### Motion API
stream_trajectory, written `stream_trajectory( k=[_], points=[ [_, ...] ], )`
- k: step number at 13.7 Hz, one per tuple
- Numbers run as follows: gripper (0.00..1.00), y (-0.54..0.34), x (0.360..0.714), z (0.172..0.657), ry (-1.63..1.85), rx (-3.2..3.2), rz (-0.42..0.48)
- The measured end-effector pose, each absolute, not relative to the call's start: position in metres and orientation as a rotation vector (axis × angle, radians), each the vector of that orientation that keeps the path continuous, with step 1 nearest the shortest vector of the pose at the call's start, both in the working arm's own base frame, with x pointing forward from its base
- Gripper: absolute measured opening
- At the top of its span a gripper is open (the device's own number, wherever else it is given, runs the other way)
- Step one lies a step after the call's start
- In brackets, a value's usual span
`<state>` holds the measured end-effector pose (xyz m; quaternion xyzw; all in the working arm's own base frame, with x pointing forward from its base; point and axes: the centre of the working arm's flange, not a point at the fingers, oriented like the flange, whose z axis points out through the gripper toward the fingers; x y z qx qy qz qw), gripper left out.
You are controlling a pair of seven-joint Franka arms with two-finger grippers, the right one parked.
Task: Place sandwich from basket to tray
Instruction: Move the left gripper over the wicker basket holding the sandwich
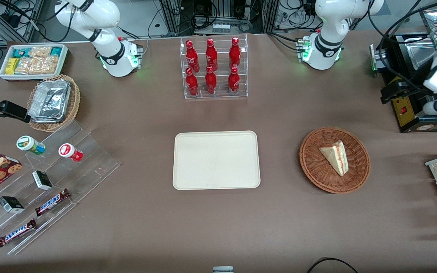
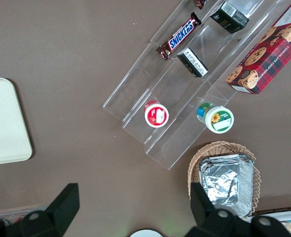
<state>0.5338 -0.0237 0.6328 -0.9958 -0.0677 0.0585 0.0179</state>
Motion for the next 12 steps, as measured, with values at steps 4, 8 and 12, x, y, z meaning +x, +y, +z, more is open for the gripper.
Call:
stream_trajectory(
  k=[4, 8, 12],
  points=[
    [1.0, -0.023, 0.534, 0.618, -0.211, -3.089, 0.224],
    [1.0, -0.023, 0.545, 0.542, -0.219, -3.09, 0.21],
    [1.0, -0.023, 0.545, 0.469, -0.43, -3.076, 0.111]
  ],
)
